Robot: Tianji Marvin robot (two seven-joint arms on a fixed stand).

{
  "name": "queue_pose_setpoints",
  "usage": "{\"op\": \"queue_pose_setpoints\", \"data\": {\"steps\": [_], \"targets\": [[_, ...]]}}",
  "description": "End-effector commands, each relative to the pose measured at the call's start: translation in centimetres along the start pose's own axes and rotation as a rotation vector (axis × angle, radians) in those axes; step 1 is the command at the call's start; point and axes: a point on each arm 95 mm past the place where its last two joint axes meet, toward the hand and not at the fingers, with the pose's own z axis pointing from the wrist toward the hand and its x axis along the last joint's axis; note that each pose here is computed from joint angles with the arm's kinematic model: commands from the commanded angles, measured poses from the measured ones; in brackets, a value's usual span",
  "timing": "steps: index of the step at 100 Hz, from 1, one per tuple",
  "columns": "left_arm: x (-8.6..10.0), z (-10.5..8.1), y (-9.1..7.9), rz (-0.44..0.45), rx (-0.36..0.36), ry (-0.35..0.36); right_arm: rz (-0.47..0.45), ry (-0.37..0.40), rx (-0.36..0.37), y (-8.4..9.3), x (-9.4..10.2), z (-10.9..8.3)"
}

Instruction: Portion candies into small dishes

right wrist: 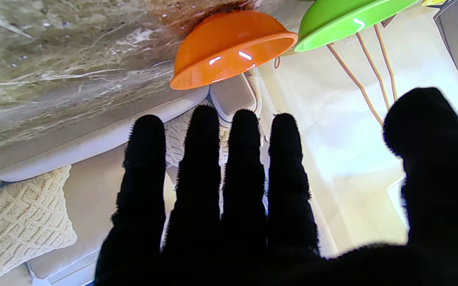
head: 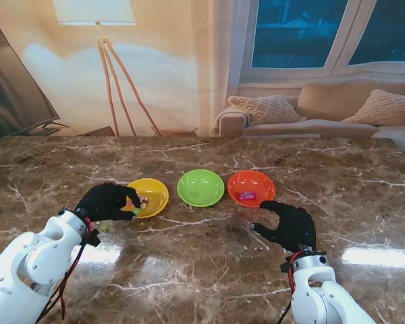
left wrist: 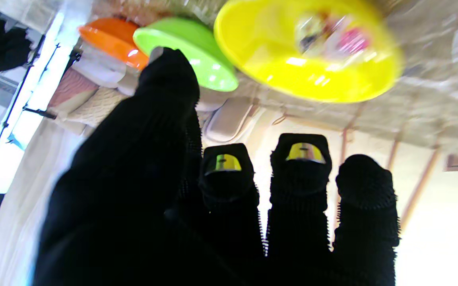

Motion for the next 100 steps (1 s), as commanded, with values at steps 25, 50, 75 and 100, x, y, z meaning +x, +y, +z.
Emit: {"op": "queue_pose_setpoints", "data": {"steps": [25,50,75,100], "targets": [[2.9,8.1,-2.1,-0.034,0.023,0.029,0.01,-0.026,0.008,-0.1,-0.8,0.0],[5.2,12.7,-0.9,-0.061,-0.034,0.031,0.011,-0.039,0.0,0.2,-1.4,0.0],[6.3,16.0,1.0,-0.079,-0.079,0.029,0.013,-0.051,-0.007,0.2,-1.9,-0.3],[6.3,18.2,1.9,-0.07,-0.099,0.012,0.015,-0.054,-0.012,0.3,-2.2,-0.4]]}}
